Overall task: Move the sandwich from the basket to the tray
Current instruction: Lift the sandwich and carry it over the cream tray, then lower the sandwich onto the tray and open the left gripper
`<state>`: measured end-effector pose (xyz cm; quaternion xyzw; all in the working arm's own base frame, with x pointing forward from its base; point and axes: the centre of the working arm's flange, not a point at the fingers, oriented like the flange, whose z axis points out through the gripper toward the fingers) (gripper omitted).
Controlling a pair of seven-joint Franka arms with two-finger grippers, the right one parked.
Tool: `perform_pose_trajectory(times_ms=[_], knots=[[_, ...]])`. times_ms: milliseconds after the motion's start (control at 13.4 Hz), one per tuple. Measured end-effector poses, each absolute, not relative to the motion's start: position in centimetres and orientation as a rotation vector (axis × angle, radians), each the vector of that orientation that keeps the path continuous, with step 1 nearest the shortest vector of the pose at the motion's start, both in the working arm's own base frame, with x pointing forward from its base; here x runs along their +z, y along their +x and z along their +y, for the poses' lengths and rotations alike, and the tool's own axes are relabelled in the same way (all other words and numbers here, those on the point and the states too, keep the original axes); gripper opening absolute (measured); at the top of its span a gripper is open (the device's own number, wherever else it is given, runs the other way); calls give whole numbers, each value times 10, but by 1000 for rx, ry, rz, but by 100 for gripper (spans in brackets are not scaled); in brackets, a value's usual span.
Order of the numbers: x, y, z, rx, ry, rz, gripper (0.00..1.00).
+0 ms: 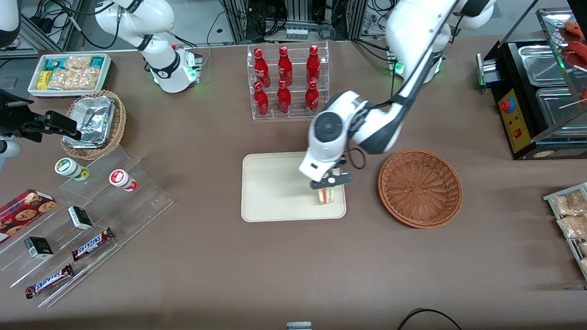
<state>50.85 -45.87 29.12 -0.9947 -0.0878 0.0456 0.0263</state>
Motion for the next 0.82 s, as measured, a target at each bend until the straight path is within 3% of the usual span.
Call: perform_pose_trajectory(times_ms=[372, 818], knots=[[258, 499, -520, 130, -3059, -348, 15], [256, 504, -529, 110, -3079, -383, 15]])
